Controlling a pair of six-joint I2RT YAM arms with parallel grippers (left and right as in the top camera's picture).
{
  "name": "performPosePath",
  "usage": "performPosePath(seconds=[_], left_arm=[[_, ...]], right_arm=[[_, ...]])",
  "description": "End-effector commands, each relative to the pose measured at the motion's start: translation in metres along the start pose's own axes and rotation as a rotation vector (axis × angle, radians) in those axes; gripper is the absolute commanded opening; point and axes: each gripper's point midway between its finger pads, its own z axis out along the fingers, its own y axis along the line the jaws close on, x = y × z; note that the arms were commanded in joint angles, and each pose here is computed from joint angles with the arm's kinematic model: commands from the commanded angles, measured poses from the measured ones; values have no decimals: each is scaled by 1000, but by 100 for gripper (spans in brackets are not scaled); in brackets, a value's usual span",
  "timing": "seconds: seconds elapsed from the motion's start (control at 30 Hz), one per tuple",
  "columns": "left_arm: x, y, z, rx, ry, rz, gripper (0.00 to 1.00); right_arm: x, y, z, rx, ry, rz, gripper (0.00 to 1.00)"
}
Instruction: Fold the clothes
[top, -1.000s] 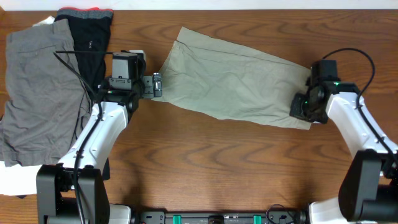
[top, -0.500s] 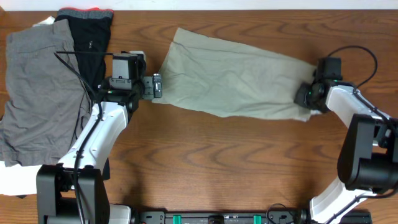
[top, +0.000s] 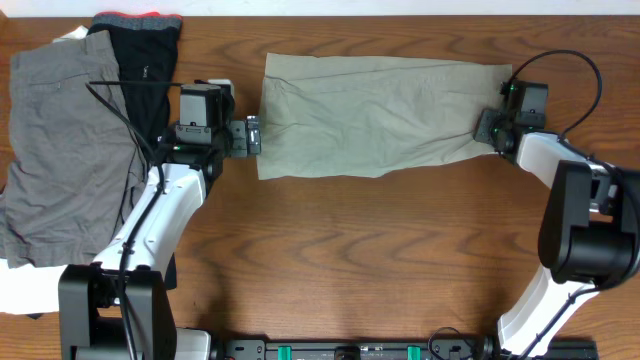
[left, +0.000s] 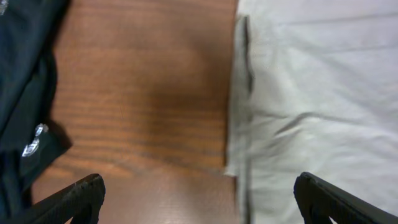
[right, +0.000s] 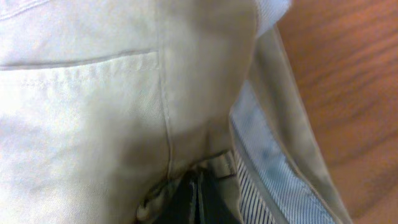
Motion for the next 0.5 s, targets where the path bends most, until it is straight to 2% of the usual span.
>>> performPosePath(seconds=[0.0,0.13,0.2,0.27,0.47], left_arm=[[-6,-10,10,89,-11,-30,98],[-30,-16,23,170,-31,-76,98],[-44,-23,32,218,-28,-79,98],[-59,-26,45,238,-15,-81,98],[-94,-41,86,317,35,-6,98]], right_arm=[[-30,39,-42,-190,-54,-46,8],[-53,67,-93,-260,-102,-152,25],[-57,78,-112,-270,-112,-215,36],[-58,89,-130,-284,-119,-267,43],[-44,109,-151,-306,-81,-320,46]])
